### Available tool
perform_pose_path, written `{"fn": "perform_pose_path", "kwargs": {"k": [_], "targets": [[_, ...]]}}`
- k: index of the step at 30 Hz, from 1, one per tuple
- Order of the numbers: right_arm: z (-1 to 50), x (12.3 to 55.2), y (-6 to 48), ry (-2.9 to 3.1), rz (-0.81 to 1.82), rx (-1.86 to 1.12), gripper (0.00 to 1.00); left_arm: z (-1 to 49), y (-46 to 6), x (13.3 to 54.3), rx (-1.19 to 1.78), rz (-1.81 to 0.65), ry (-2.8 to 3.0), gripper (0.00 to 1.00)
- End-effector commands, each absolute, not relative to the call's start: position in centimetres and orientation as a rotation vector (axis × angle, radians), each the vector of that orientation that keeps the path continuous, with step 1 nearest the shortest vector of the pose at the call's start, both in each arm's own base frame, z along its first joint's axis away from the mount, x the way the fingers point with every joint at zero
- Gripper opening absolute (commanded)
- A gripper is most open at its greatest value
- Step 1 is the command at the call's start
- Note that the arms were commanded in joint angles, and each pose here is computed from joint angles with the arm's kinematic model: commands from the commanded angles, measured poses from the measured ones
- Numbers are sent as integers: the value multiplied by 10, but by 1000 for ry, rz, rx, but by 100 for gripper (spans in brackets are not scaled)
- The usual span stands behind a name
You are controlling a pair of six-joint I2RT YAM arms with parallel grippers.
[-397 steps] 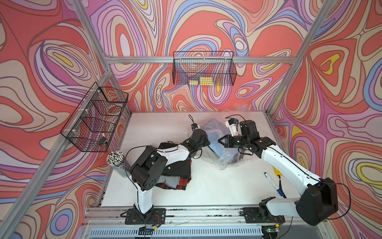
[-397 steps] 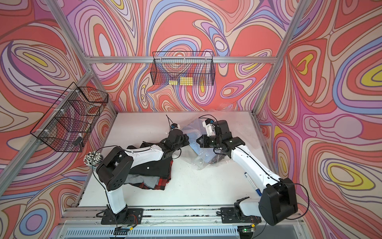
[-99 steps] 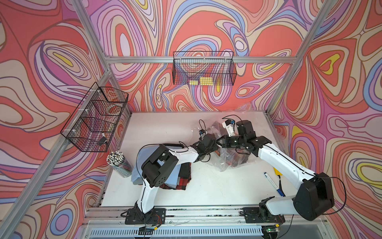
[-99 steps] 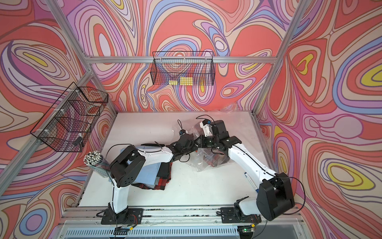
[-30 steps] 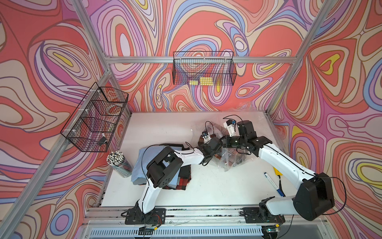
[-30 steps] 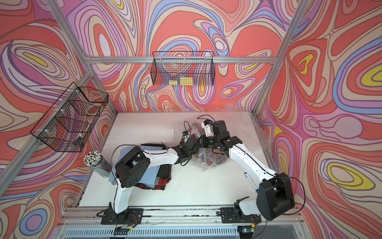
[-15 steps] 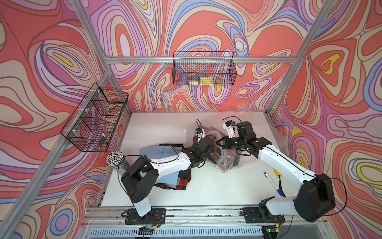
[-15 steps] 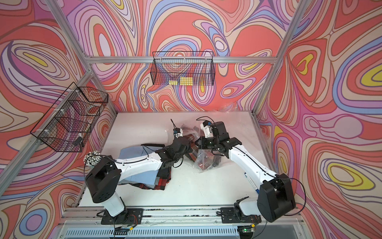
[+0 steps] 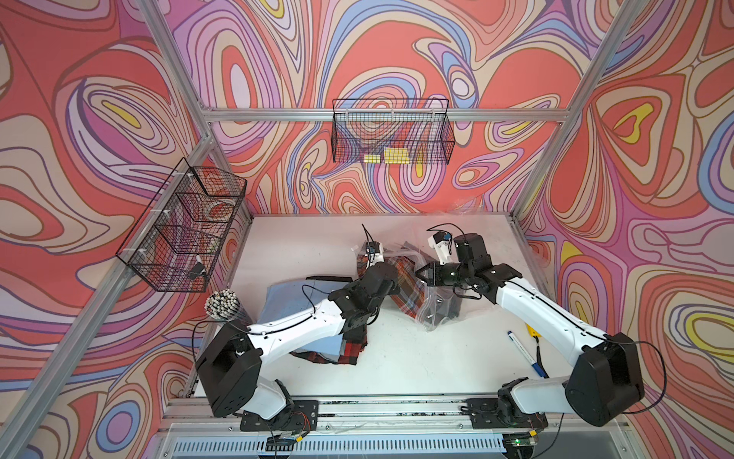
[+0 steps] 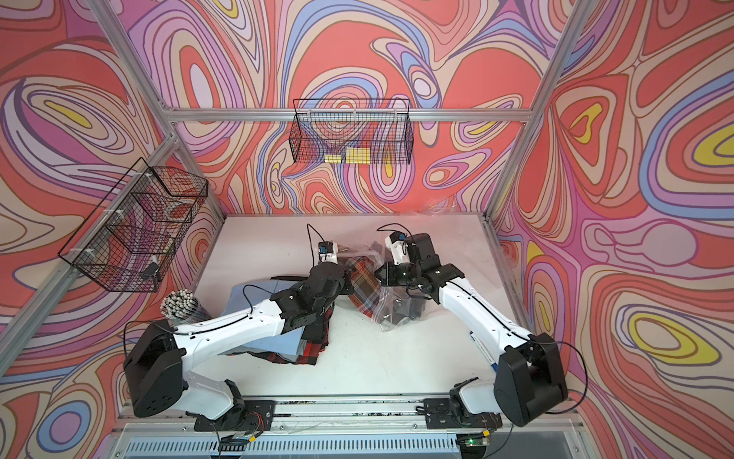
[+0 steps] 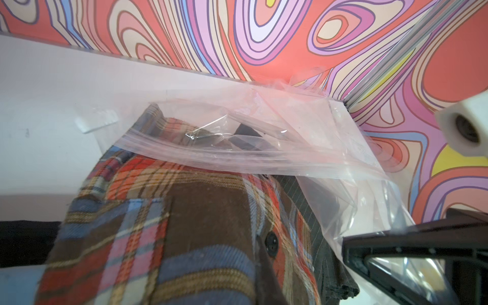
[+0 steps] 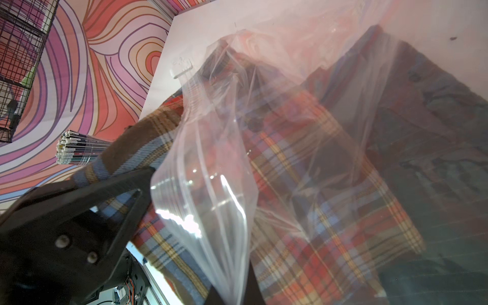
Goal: Take the shirt out of the vacuum bag
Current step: Take out the shirt from the vacuum bag, then place the shirt at the center of the board.
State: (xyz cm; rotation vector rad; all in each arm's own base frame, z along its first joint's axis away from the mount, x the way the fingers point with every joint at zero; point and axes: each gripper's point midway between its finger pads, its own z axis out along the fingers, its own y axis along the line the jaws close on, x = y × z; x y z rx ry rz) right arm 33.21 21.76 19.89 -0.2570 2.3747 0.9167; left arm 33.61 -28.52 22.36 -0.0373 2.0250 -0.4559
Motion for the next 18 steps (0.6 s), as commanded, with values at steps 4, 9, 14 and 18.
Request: {"fn": "perform_pose_path", "kwargs": {"k": [4,9,14,18], "targets": [[198,338,223,2356,929,-276,0,275,-223,331,-57,-221,1879,0],[198,340,227,2352,962,-275,0,277,-161,316,-176,-42,1807,0],[199,339,231,2346,999,-279,0,262,-101,291,-323,149,1750,0],[199,339,235,2349,1031,-282,0,260,-57,265,-455,256,1705,0]]}}
